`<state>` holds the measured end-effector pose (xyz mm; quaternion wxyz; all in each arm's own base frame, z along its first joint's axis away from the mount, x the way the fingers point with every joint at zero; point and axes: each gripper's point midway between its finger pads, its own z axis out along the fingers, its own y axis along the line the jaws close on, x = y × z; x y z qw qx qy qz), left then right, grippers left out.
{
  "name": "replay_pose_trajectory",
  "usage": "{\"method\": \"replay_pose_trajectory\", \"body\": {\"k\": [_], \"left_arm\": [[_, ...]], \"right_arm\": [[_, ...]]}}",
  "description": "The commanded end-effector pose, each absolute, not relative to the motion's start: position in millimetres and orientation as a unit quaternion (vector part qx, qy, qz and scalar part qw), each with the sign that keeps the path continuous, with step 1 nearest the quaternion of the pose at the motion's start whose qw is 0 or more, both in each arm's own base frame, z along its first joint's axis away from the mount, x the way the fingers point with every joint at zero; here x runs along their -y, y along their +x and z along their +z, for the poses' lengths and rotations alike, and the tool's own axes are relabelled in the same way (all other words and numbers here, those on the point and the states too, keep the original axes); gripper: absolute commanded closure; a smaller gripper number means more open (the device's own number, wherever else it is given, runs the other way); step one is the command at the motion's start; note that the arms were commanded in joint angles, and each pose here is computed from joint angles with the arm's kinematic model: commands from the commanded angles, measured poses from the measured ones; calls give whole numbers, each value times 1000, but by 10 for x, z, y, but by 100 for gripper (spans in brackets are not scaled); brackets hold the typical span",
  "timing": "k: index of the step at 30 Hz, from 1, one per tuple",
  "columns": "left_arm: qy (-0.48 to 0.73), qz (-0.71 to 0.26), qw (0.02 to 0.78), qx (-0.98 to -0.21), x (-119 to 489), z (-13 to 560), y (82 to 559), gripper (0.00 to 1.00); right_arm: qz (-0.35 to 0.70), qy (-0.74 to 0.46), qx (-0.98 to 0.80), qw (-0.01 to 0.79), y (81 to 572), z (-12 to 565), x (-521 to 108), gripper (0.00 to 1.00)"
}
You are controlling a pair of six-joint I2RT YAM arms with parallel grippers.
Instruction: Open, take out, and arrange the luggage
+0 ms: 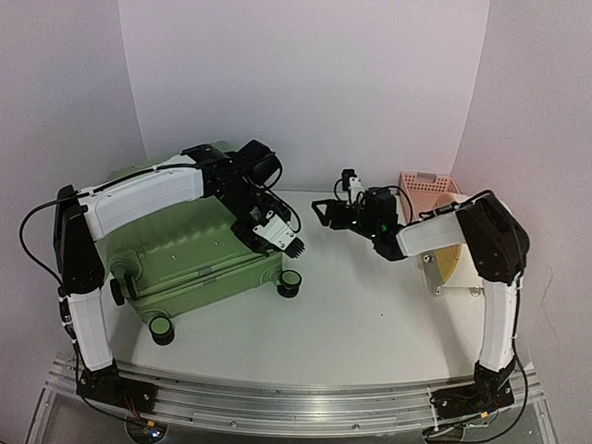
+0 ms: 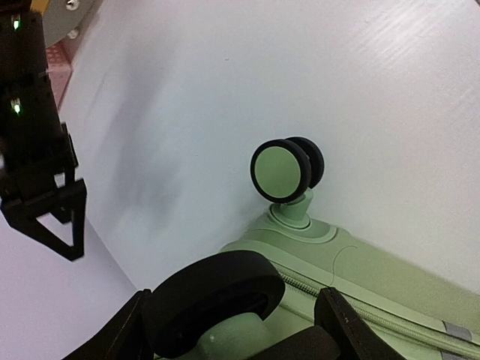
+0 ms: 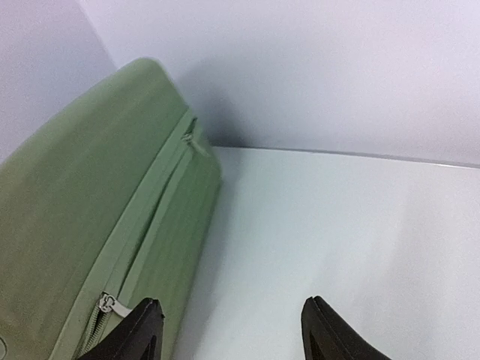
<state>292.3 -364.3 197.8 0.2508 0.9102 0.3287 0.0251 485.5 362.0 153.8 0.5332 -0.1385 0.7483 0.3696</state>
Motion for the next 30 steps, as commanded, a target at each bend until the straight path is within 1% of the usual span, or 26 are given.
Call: {"method": "replay_pose_trajectory", "body": {"k": [1,2,3,5,9,10,11,12,13,14,15,16,17,18,21,22,25,27,28,30], "left_arm": [[803,3,444,-399,4381,2499,3414,100],[800,4,449,-399,4403,2507,3436,100],[786,11,470,-400,4521,2527,3556,100],[774,19,485,-407,4647,2533,3711,100],[709,46,552,-436,5011,2778,4215,100],[699,50,561,-439,5100,2737,4305,100],[680,61,583,-441,5199,2808,4412,95],[675,63,588,-441,5233,2786,4443,88],[666,65,597,-443,5259,2790,4475,70],[656,57,603,-450,5270,2821,4480,37],[654,55,603,-453,5268,2831,4480,24],[643,45,608,-464,5250,2925,4477,7],[640,41,609,-467,5235,2970,4474,2],[630,39,618,-468,5209,3104,4461,1],[608,39,648,-457,5107,3567,4405,0],[606,36,651,-455,5078,3673,4369,0],[592,28,670,-447,4953,4094,4242,0],[588,23,672,-448,4851,4247,4141,0],[584,23,676,-449,4748,4384,4061,0],[587,26,674,-448,4593,4492,3934,0]], "right_arm": [[316,-77,-748,579,4768,2114,-3112,33],[311,-73,-750,580,4753,2159,-3076,32],[287,-54,-770,568,4730,2106,-2956,32],[273,-42,-789,549,4652,2063,-2864,32],[279,-35,-799,532,4479,2209,-2775,32],[279,-33,-799,531,4457,2240,-2759,32],[280,-26,-800,530,4411,2318,-2721,31],[280,-24,-802,528,4395,2322,-2710,31],[279,-21,-802,528,4374,2371,-2682,30],[280,-17,-801,528,4332,2449,-2649,29],[280,-16,-802,527,4321,2459,-2646,28],[279,-14,-803,526,4272,2520,-2610,26],[280,-14,-803,525,4252,2545,-2596,26],[283,-16,-803,525,4215,2582,-2588,25],[306,-29,-794,525,4107,2744,-2618,24],[314,-34,-792,523,4082,2782,-2652,21],[332,-86,-778,526,3917,2995,-2948,19],[328,-128,-771,532,3790,3097,-3176,10],[326,-142,-767,534,3734,3168,-3274,2],[320,-155,-763,540,3639,3229,-3378,2]]}}
